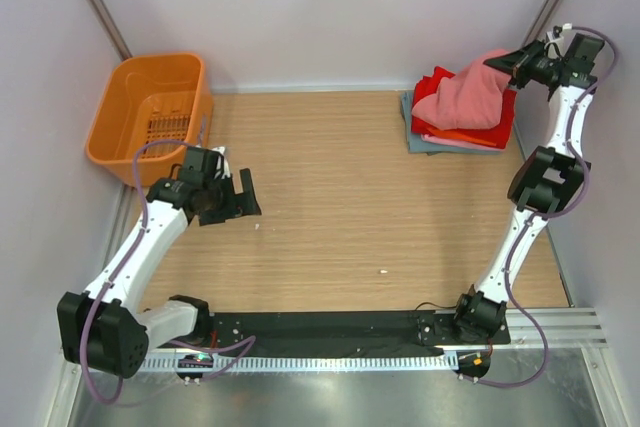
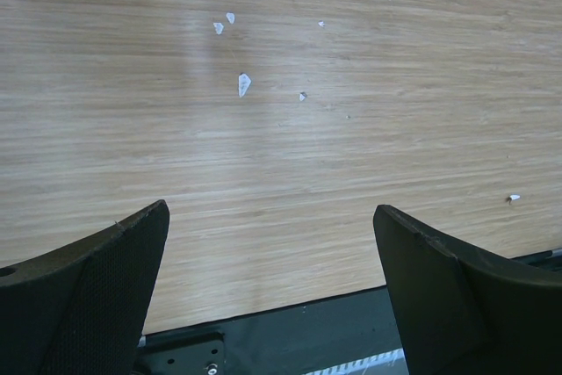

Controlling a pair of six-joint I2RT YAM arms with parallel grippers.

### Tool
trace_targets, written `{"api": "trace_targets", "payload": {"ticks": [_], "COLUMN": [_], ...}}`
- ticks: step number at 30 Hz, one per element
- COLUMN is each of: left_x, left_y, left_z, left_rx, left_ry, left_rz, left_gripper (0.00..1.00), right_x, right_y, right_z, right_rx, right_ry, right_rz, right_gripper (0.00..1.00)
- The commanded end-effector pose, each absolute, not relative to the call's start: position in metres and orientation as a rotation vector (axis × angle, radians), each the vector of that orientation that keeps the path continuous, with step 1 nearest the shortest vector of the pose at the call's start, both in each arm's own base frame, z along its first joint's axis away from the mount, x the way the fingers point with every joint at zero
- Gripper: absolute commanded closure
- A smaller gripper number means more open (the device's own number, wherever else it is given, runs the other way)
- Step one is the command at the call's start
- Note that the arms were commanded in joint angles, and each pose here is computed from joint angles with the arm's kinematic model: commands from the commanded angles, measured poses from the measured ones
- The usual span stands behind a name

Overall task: Fold and stack the t-shirts
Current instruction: Neatly place the folded tshirt to the corner

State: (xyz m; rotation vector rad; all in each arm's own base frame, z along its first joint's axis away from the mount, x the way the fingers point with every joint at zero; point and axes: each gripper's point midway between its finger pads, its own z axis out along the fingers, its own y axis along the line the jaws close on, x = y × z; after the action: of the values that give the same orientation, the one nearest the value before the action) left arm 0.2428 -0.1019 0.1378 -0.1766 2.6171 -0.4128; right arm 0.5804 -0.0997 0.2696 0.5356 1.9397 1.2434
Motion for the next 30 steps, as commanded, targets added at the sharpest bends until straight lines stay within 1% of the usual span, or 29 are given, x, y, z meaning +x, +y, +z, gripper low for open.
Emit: {"api": "trace_targets", "payload": {"ticks": [1,6,10,11,12,13,14,16,19,21,23,25,26,27,30], "left_x": [0.247,0.247,0.247,0.247,0.247,0.247,0.246,0.246,0.245,0.244,0.244,0.244,0.244,0.244,0.244], "left_y": [-0.103,-0.103,-0.105,-0.104,-0.104,-0.104,-0.104,-0.105,-0.107,-0.108,-0.108,-0.108,-0.108,-0.108,-0.108], "left_z": [0.138,0.135,0.133,0.133,0.133,0.133,0.134,0.136,0.137,0.136,0.137,0.140,0.140,0.142,0.143], "left_rx": [-0.154,-0.152,-0.148,-0.149,-0.149,-0.148,-0.147,-0.142,-0.128,-0.124,-0.123,-0.120,-0.120,-0.119,-0.117], "left_ry": [2.602,2.615,2.624,2.625,2.627,2.624,2.621,2.613,2.608,2.611,2.610,2.599,2.598,2.590,2.586], "left_rz": [-0.400,-0.392,-0.394,-0.392,-0.391,-0.392,-0.392,-0.389,-0.386,-0.387,-0.386,-0.388,-0.389,-0.392,-0.394], "left_gripper": [0.00,0.00,0.00,0.00,0.00,0.00,0.00,0.00,0.00,0.00,0.00,0.00,0.00,0.00,0.00], "right_x": [0.583,0.584,0.578,0.579,0.572,0.571,0.571,0.568,0.569,0.568,0.563,0.550,0.539,0.527,0.500], "right_y": [-0.094,-0.118,-0.145,-0.155,-0.159,-0.164,-0.171,-0.179,-0.193,-0.203,-0.212,-0.233,-0.240,-0.258,-0.269], "right_z": [0.314,0.276,0.263,0.257,0.253,0.258,0.254,0.246,0.230,0.223,0.231,0.233,0.253,0.252,0.299], "right_rx": [0.371,0.466,0.565,0.618,0.630,0.624,0.645,0.655,0.702,0.744,0.756,0.839,0.848,0.919,0.958], "right_ry": [1.811,1.870,1.930,1.946,1.983,1.984,1.993,2.018,2.047,2.058,2.056,2.065,2.041,2.033,1.937], "right_rz": [1.347,1.295,1.120,1.031,0.971,0.913,0.855,0.785,0.679,0.606,0.518,0.325,0.235,0.088,-0.067], "right_gripper": [0.94,0.92,0.85,0.79,0.75,0.70,0.55,0.38,0.25,0.23,0.22,0.20,0.19,0.18,0.12]}}
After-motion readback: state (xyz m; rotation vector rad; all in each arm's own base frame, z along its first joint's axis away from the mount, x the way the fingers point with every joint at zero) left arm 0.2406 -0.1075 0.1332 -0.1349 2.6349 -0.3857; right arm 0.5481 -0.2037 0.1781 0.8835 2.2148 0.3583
